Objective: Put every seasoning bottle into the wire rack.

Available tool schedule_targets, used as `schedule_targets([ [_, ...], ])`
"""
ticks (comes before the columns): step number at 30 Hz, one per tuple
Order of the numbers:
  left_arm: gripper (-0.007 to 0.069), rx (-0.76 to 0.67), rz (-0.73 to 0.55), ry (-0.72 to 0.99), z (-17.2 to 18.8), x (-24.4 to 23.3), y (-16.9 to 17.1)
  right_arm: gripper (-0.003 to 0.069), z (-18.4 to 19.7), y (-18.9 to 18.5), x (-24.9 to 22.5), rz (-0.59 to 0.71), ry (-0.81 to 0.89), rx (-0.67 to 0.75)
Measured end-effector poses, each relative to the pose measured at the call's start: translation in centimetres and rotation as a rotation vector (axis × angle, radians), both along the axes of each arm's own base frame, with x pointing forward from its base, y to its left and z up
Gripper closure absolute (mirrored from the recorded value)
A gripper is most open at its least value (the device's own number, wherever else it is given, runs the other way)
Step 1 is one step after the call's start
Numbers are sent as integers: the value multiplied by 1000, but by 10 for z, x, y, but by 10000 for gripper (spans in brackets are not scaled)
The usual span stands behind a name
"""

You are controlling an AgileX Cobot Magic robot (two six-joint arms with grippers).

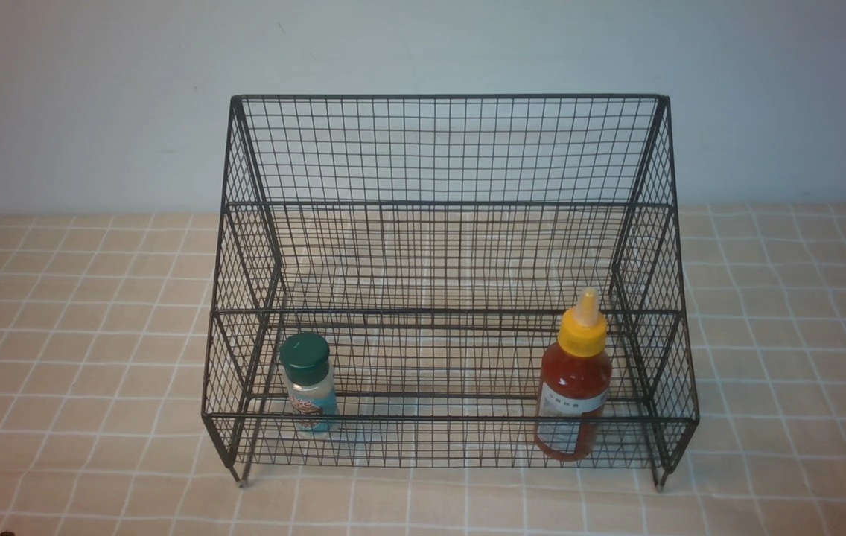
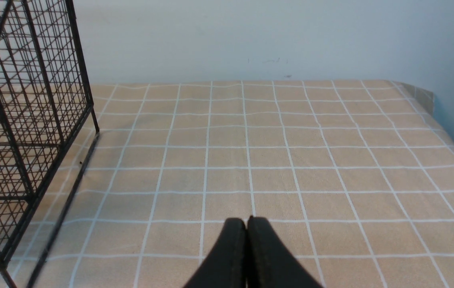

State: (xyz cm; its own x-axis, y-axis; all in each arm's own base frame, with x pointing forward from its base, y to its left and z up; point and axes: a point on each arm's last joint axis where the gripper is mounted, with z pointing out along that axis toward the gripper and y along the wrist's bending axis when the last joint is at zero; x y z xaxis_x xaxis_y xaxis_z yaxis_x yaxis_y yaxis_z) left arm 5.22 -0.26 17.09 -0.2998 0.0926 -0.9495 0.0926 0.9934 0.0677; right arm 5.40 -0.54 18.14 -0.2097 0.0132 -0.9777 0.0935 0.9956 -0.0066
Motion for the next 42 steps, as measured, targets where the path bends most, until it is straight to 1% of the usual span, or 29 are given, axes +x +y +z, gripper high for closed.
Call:
schedule_targets([
  [2, 632, 0, 0, 0, 0, 0, 0, 672, 0, 0, 0, 7, 0, 0],
  [11, 632, 0, 0, 0, 0, 0, 0, 672, 0, 7, 0, 127, 0, 0],
  [42, 632, 0, 0, 0, 0, 0, 0, 672, 0, 7, 0, 130, 0, 0],
])
